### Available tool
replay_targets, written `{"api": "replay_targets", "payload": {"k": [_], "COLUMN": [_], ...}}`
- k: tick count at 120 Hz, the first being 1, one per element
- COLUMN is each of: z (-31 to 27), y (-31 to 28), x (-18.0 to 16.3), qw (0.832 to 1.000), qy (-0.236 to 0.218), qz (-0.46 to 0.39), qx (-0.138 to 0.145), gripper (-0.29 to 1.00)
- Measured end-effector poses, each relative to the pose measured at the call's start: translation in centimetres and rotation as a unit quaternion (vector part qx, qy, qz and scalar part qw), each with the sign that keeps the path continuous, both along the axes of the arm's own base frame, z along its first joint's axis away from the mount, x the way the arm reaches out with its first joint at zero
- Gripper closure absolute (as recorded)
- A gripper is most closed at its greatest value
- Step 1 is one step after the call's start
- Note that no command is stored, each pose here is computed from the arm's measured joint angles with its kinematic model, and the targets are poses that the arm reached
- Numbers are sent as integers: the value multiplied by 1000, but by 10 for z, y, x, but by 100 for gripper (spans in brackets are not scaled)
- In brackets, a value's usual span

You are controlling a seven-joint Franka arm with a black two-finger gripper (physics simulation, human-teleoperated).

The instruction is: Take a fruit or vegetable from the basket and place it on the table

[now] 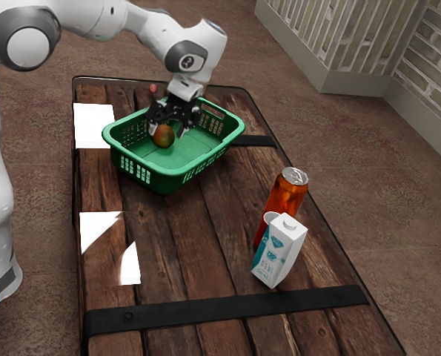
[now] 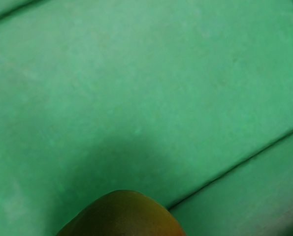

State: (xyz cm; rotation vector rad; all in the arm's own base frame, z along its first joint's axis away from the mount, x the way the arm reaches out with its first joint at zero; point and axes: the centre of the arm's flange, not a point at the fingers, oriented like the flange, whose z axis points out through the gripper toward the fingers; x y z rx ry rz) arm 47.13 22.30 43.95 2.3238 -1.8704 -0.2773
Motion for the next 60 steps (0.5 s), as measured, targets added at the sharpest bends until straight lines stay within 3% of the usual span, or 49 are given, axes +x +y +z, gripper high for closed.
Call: {"api": "replay_targets", "payload": {"k": [60], "z": [-16], "y": [13], "x": [-1], "qw": [1000], "qy": [7], "qz": [13], "qx": [-6], "gripper": [1]}}
